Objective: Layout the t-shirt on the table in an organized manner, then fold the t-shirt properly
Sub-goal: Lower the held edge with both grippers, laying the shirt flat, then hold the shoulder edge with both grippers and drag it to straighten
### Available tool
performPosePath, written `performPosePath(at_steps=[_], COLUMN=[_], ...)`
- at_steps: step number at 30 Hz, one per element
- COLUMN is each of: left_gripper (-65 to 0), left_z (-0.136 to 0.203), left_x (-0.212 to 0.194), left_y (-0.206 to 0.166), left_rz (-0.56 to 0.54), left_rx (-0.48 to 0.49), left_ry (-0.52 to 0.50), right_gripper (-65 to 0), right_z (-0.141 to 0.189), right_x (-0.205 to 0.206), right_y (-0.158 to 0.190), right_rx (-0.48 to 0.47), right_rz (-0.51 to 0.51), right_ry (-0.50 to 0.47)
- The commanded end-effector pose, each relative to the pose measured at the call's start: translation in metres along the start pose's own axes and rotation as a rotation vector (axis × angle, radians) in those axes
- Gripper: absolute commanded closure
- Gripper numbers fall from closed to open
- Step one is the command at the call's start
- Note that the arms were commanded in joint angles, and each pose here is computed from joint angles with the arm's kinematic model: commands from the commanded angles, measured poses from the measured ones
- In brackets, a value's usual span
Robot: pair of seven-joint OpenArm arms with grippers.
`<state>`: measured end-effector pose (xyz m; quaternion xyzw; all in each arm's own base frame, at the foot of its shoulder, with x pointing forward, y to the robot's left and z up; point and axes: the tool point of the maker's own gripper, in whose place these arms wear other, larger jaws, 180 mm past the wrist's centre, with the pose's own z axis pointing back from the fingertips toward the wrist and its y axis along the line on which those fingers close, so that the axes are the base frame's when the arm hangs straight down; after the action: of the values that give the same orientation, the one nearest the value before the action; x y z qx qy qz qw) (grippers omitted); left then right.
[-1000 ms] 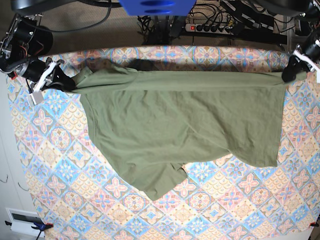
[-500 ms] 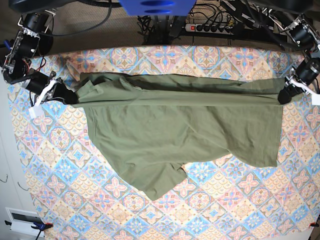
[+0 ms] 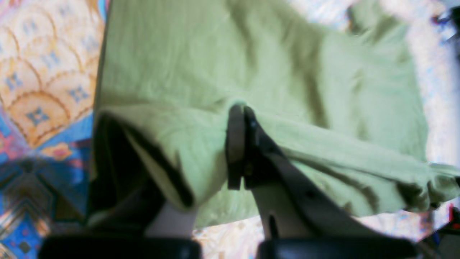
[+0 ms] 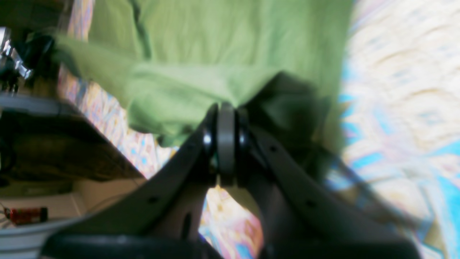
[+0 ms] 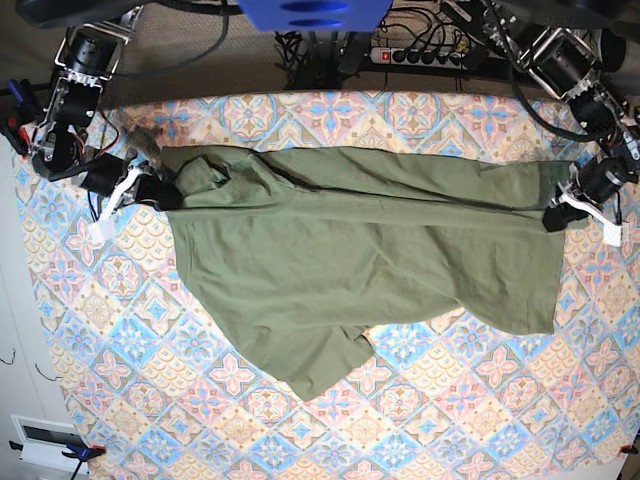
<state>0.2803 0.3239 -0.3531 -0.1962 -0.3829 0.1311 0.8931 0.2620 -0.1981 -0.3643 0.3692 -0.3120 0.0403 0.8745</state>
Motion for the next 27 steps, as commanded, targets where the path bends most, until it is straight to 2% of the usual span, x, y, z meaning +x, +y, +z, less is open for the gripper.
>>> performPosePath(at_steps=[1, 3, 7, 10, 13, 17, 20, 27], left_gripper=[0.0, -2.1, -16.0, -27.0, -33.5, -34.4, -34.4, -34.4], left_z=[0.004, -0.005, -0.022, -0.024, -0.024, -0.021, -0.011, 0.024], left_x=[0.026, 0.023, 0.015, 0.011, 0.008, 0.009, 0.007, -0.002], left_y=[-0.002, -0.006, -0.005, -0.003, -0.002, 0.0, 0.011, 0.017], left_rz=[-0.047, -0.068, -0.039, -0.026, -0.025, -0.025, -0.044, -0.076], left_rx=[0.004, 0.002, -0.012, -0.013, -0.01, -0.009, 0.018, -0.005], left_ry=[-0.057, -0.015, 0.037, 0.049, 0.055, 0.054, 0.074, 0.069], right_gripper=[-0.3, -0.3, -0.3, -0.7, -5.5, -16.8, -22.2, -23.0], right_z=[0.009, 0.009, 0.009, 0.012, 0.011, 0.004, 0.006, 0.014], right_x=[0.019, 0.016, 0.013, -0.006, -0.024, -0.034, -0.025, -0.04], right_y=[-0.001, -0.001, -0.001, -0.002, -0.001, 0.006, 0.013, 0.025], right_rx=[-0.009, -0.009, -0.01, -0.017, -0.014, 0.009, 0.01, 0.004], right_rz=[0.038, 0.034, 0.033, 0.008, -0.014, -0.01, 0.037, 0.075], right_ry=[-0.042, -0.036, -0.03, 0.002, 0.041, 0.078, 0.066, 0.1])
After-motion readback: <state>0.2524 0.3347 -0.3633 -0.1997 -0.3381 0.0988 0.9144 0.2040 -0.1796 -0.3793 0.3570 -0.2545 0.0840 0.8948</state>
